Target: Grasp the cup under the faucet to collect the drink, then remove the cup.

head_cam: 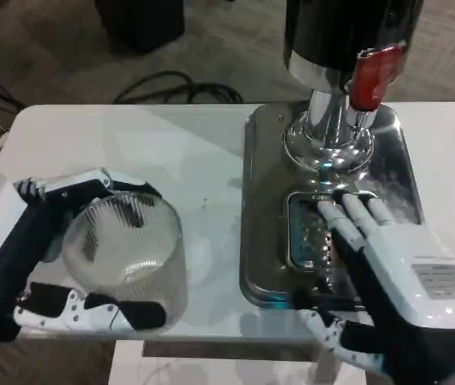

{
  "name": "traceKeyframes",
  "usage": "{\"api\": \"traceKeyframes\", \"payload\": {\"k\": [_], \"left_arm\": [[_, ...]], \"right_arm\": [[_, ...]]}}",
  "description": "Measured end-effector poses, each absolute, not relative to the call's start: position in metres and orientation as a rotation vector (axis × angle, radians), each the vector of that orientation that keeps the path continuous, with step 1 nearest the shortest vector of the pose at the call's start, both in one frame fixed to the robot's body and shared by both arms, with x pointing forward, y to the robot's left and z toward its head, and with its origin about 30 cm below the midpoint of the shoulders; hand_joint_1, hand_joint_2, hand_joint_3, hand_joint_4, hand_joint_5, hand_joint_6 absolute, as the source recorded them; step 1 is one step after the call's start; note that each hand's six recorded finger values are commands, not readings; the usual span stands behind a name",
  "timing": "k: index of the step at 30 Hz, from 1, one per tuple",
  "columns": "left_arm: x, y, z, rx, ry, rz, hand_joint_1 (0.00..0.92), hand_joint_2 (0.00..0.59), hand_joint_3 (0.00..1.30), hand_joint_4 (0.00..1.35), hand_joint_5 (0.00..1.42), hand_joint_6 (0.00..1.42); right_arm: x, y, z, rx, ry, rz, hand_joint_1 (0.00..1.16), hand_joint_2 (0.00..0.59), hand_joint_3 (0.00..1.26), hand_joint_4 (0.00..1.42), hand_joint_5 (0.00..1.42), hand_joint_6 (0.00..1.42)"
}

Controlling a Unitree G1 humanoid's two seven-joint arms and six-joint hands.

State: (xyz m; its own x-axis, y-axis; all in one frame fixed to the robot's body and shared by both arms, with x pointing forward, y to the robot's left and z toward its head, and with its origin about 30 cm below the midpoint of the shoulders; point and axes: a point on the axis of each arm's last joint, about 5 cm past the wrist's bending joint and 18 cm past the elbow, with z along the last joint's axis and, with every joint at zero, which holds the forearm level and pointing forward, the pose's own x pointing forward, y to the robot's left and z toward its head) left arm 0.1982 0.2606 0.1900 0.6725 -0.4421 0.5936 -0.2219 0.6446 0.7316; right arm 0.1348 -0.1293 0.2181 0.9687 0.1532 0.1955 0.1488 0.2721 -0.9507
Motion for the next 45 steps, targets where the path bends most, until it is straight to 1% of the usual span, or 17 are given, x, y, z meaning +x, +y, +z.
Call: {"api": "traceKeyframes", "payload": {"k": [2, 7, 11, 13, 16, 23, 29, 34, 35, 38, 41, 45], "left_arm": [[0.203, 0.258, 0.190, 0.881, -0.857, -0.153, 0.478, 0.022, 0.90, 1.03, 1.15, 1.42], [0.212, 0.252, 0.191, 0.891, -0.864, -0.172, 0.472, 0.029, 0.89, 1.03, 1.16, 1.42], [0.222, 0.246, 0.193, 0.899, -0.872, -0.182, 0.469, 0.030, 0.89, 1.03, 1.16, 1.42], [0.225, 0.245, 0.193, 0.902, -0.867, -0.191, 0.472, 0.025, 0.89, 1.03, 1.16, 1.42], [0.234, 0.241, 0.193, 0.913, -0.860, -0.196, 0.476, 0.023, 0.89, 1.04, 1.17, 1.42], [0.250, 0.232, 0.193, 0.914, -0.859, -0.202, 0.487, 0.022, 0.89, 1.04, 1.16, 1.42], [0.263, 0.225, 0.196, 0.947, -0.873, -0.194, 0.495, 0.020, 0.89, 1.04, 1.16, 1.42], [0.276, 0.215, 0.198, 0.953, -0.883, -0.192, 0.503, 0.016, 0.89, 1.04, 1.16, 1.42], [0.278, 0.213, 0.198, 0.957, -0.884, -0.193, 0.514, 0.012, 0.89, 1.04, 1.16, 1.42], [0.285, 0.207, 0.199, 0.960, -0.883, -0.194, 0.520, 0.011, 0.89, 1.02, 1.16, 1.42], [0.298, 0.193, 0.199, 0.958, -0.875, -0.195, 0.537, 0.009, 0.89, 1.02, 1.15, 1.42], [0.307, 0.182, 0.200, 0.965, -0.877, -0.197, 0.539, 0.006, 0.89, 1.02, 1.15, 1.42]], "right_arm": [[0.132, -0.134, 0.220, -1.298, -0.262, -0.030, 0.51, 0.423, 0.09, 0.00, 0.00, 0.08], [0.129, -0.140, 0.219, -1.296, -0.227, -0.053, 0.51, 0.428, 0.09, 0.00, 0.00, 0.08], [0.126, -0.144, 0.221, -1.294, -0.223, -0.084, 0.51, 0.431, 0.09, 0.00, 0.00, 0.08], [0.125, -0.146, 0.221, -1.288, -0.216, -0.089, 0.50, 0.430, 0.09, 0.00, 0.00, 0.08], [0.123, -0.150, 0.219, -1.291, -0.185, -0.104, 0.49, 0.426, 0.09, 0.00, 0.00, 0.09], [0.114, -0.161, 0.220, -1.279, -0.149, -0.142, 0.47, 0.434, 0.09, 0.00, 0.00, 0.09], [0.110, -0.167, 0.219, -1.271, -0.122, -0.159, 0.47, 0.434, 0.10, 0.00, 0.00, 0.09], [0.105, -0.171, 0.220, -1.264, -0.114, -0.176, 0.46, 0.431, 0.10, 0.00, 0.00, 0.09], [0.104, -0.172, 0.220, -1.262, -0.109, -0.177, 0.44, 0.429, 0.11, 0.00, 0.00, 0.10], [0.103, -0.174, 0.219, -1.262, -0.094, -0.183, 0.43, 0.426, 0.11, 0.00, 0.00, 0.10], [0.097, -0.178, 0.220, -1.256, -0.085, -0.199, 0.42, 0.422, 0.11, 0.00, 0.00, 0.10], [0.092, -0.182, 0.220, -1.258, -0.073, -0.222, 0.42, 0.421, 0.11, 0.00, 0.00, 0.11]]}}
